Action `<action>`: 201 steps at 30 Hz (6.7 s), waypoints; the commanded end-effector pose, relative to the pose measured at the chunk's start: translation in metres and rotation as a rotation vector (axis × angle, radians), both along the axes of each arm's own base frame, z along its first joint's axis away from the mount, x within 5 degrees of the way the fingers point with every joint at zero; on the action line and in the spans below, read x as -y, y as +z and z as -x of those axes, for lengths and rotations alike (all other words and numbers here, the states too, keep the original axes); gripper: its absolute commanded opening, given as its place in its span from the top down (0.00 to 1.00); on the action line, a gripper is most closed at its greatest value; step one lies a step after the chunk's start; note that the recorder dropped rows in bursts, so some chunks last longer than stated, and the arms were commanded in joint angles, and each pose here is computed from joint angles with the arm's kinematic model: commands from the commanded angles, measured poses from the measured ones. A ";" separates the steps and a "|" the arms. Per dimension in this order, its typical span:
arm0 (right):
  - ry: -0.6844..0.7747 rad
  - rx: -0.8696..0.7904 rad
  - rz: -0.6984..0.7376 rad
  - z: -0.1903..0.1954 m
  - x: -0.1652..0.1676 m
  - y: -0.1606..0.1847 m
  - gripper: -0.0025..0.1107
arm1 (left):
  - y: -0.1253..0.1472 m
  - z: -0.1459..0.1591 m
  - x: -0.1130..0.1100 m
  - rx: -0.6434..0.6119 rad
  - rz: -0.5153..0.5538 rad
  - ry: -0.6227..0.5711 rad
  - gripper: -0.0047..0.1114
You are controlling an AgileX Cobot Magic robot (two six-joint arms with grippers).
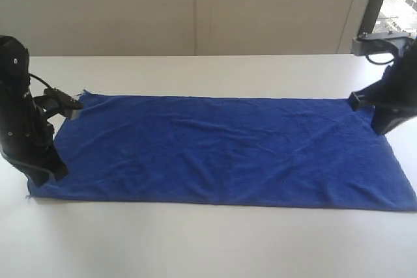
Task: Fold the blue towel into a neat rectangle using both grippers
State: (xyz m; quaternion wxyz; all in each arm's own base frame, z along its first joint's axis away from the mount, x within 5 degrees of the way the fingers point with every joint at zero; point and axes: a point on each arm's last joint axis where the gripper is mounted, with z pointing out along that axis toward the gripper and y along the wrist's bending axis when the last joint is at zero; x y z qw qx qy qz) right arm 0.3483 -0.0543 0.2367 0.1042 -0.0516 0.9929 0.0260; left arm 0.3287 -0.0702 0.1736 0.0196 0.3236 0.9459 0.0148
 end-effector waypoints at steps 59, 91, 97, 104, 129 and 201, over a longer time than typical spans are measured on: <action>-0.125 0.014 -0.114 -0.022 0.044 -0.012 0.98 | 0.043 0.039 0.013 0.183 0.347 0.006 0.96; -0.232 -0.028 0.084 -0.066 0.084 -0.110 0.63 | 0.044 0.037 0.014 0.212 0.356 0.018 0.96; -0.236 -0.041 0.074 -0.067 0.083 -0.117 0.67 | 0.044 0.037 0.014 0.210 0.356 0.017 0.96; -0.238 -0.062 0.064 -0.065 0.082 -0.118 0.88 | 0.044 0.036 0.014 0.216 0.356 0.019 0.96; 0.064 0.091 -0.093 -0.104 -0.060 -0.055 0.98 | 0.044 0.034 0.014 0.244 0.358 0.045 0.96; 0.384 0.204 -0.218 -0.162 -0.222 -0.021 0.98 | 0.052 0.011 -0.100 0.430 0.415 0.631 0.96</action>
